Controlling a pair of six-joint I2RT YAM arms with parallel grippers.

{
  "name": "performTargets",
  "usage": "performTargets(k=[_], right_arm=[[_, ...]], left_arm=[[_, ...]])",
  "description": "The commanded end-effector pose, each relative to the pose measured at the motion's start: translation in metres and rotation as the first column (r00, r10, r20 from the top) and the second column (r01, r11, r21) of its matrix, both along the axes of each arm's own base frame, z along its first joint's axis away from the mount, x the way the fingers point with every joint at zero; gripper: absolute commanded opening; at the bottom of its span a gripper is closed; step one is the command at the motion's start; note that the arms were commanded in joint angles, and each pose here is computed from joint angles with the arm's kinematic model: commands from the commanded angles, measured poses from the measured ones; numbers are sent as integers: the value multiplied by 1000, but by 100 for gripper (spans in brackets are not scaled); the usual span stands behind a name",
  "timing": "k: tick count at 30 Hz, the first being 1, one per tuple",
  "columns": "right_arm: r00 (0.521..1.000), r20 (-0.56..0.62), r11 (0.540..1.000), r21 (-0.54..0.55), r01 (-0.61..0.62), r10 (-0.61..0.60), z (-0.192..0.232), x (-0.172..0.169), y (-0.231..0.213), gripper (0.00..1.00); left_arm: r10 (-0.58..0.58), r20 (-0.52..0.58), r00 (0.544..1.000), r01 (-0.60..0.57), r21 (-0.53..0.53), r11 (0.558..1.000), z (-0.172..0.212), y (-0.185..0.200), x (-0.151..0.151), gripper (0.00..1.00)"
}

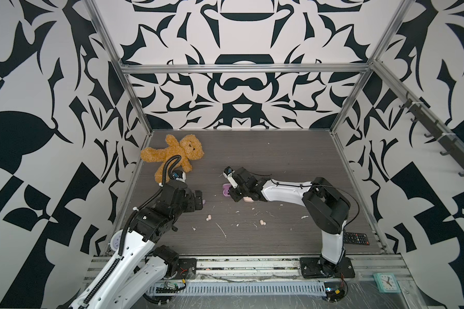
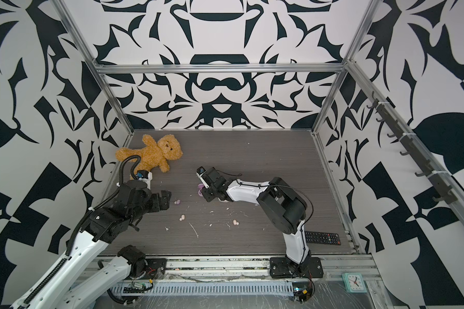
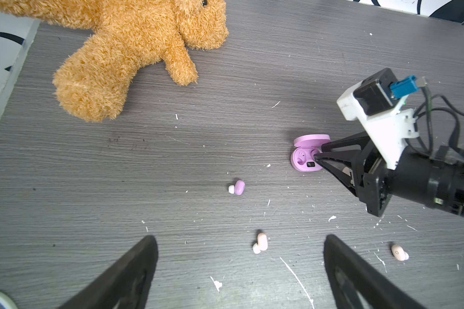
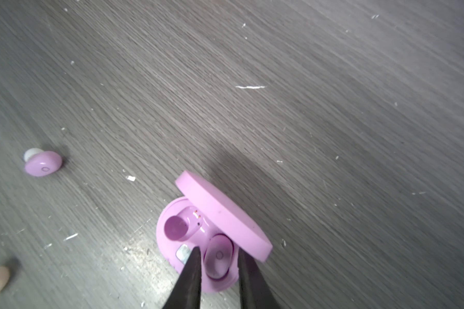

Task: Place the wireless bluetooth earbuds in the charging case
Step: 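Open the right gripper to release the earbud in the slot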

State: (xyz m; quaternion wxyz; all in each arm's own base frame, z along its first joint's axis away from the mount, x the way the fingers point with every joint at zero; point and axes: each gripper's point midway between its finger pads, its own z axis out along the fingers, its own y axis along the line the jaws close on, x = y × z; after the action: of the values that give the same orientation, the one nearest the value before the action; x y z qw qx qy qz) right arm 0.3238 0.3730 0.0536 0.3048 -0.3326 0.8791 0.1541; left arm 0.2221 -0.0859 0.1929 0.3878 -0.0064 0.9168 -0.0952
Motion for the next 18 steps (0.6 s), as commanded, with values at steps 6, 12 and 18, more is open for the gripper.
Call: performTargets(k=[6,12,18], right_arm=[[1000,5,998,56,31,-31,25,-1,-2,32],[998,-26,982,179,55,-52,51,-14,-1,45],[986,-117,949,281,144,-115,73,-26,-3,56]], left_arm=[[-13,-19,1000,13,6,1000,-9,-2,-2,99],[-16,-17,1000,16,5,1000,-8,-2,-1,99],[-3,-9,1000,3,15,1000,-5,1,-1,99]])
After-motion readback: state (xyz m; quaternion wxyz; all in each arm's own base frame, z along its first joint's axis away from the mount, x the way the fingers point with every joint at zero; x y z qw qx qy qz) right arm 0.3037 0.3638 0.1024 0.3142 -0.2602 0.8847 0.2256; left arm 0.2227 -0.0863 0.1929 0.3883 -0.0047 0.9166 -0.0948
